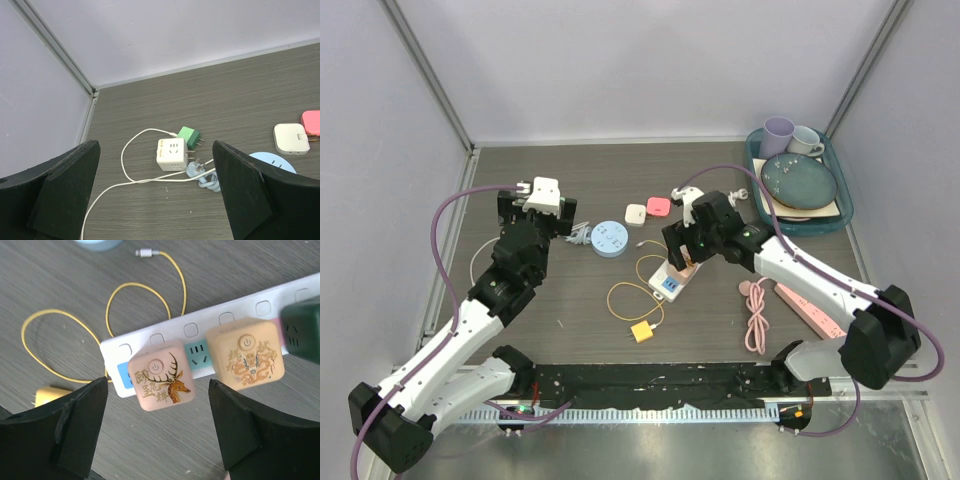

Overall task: Insert the plug
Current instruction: Insert the plug into the socket, then move the socket to the center of the board.

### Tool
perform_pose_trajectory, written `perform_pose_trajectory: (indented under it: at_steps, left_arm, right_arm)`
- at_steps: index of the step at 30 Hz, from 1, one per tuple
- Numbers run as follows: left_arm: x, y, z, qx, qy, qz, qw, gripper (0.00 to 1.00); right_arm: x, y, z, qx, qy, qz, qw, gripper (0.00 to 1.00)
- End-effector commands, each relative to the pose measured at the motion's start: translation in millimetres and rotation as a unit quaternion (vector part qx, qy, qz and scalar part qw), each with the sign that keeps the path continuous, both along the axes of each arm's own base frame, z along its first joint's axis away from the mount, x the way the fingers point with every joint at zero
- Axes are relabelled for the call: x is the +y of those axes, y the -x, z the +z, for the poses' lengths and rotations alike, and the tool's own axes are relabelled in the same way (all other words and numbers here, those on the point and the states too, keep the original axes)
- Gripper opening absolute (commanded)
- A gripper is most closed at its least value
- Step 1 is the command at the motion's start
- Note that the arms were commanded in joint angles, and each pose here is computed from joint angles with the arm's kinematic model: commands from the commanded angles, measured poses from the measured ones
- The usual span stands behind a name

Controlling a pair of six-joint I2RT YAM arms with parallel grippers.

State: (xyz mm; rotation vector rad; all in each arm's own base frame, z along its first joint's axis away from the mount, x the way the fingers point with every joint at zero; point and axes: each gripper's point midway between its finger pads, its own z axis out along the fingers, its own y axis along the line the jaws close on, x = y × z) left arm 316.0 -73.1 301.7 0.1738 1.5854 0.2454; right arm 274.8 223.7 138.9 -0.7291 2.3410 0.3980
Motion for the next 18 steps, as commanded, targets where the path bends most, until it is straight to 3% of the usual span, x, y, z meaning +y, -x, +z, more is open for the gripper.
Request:
perform_pose_trajectory:
  at_steps: [1, 2, 5, 10, 18]
  left_arm:
    - [-2.0, 0.8, 15.1, -0.026, 0.028, -0.007, 0.999, 1.00]
    - [-2.3, 0.4, 14.6, -0.026, 0.029, -0.008, 0.999, 0.99]
    - [-4.5, -0.5, 12.5, -0.022, 0.030, -0.011, 0.999, 1.00]
    - [-7.3, -2.0, 9.6, -0.017, 0.030, -0.016, 0.999, 1.00]
    - [-6.7, -2.1, 9.6, -0.017, 0.029, -0.015, 0.999, 1.00]
  right_arm:
    - [-6.2, -2.9, 21.0, -0.039, -0.070, -0.133, 0.988, 0.86]
    - [-3.5, -2.6, 32.2, -0.040, -0.121, -0.176, 0.976, 0.87]
    - [-9.2, 5.3, 25.6, -0.040, -0.176, -0.258, 0.949, 0.95]
    - [3.3, 21.4, 7.1, -0.047, -0.194, -0.305, 0.931, 1.00]
    - [0.0, 4.7, -12.9, -0.073, -0.205, -0.413, 0.885, 1.00]
